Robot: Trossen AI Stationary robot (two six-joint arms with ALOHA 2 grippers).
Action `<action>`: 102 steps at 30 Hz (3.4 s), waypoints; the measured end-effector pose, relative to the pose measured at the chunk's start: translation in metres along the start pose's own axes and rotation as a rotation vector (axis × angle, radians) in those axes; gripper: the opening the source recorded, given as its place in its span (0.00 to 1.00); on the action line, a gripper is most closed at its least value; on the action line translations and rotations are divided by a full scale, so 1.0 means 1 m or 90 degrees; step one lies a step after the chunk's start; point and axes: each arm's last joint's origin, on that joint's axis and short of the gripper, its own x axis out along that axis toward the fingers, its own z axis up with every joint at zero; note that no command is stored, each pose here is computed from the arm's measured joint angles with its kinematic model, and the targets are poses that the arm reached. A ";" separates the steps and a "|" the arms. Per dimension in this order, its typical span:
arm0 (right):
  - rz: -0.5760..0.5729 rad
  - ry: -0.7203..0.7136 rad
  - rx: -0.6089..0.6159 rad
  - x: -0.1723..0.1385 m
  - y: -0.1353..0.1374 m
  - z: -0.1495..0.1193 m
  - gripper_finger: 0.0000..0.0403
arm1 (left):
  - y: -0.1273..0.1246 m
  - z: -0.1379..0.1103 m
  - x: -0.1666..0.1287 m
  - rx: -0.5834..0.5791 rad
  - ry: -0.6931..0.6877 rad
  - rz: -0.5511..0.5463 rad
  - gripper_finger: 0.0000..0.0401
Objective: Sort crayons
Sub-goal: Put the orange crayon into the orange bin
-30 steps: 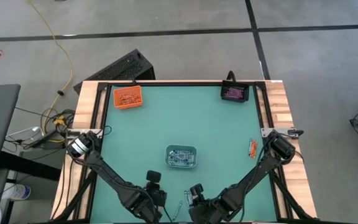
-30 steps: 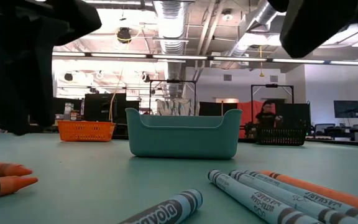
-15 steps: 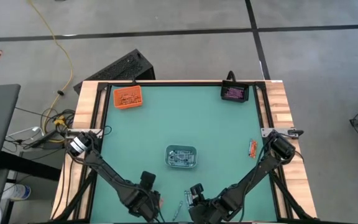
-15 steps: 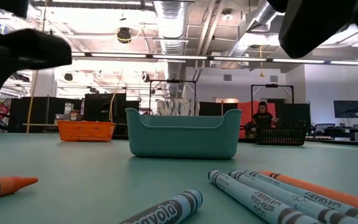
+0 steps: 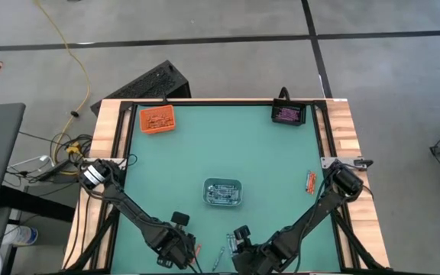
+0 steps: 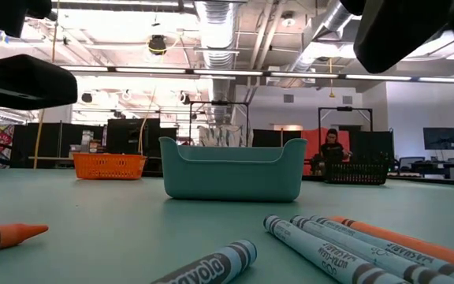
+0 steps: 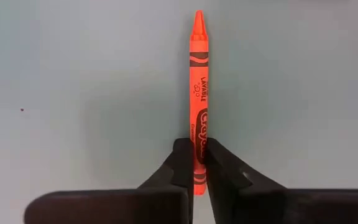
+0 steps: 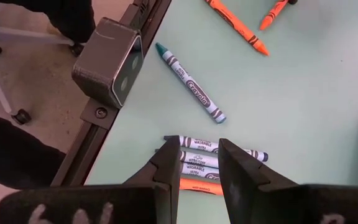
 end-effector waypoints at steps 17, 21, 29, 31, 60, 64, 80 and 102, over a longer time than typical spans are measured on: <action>-0.006 0.012 -0.006 0.000 -0.001 -0.002 0.25 | 0.034 -0.008 -0.041 0.005 -0.024 0.178 0.00; -0.028 0.031 0.010 0.000 -0.003 -0.005 0.25 | 0.054 -0.010 -0.061 -0.012 -0.029 0.236 0.00; -0.060 0.065 0.051 -0.003 0.001 -0.014 0.25 | 0.105 -0.024 -0.099 -0.046 0.008 0.347 0.00; -0.069 0.068 0.058 -0.005 0.004 -0.016 0.25 | 0.121 -0.027 -0.108 -0.061 0.012 0.367 0.00; -0.146 0.069 0.154 -0.028 0.042 -0.041 0.25 | 0.344 -0.207 -0.127 -0.406 0.099 0.391 0.00; -0.150 0.071 0.169 -0.028 0.041 -0.041 0.25 | 0.359 -0.224 -0.131 -0.442 0.069 0.383 0.00; -0.169 0.063 0.172 -0.028 0.039 -0.041 0.25 | 0.380 -0.255 -0.138 -0.482 -0.013 0.354 0.09; -0.201 0.090 0.144 -0.031 0.038 -0.048 0.25 | 0.328 -0.196 -0.121 -0.543 -0.080 0.083 0.41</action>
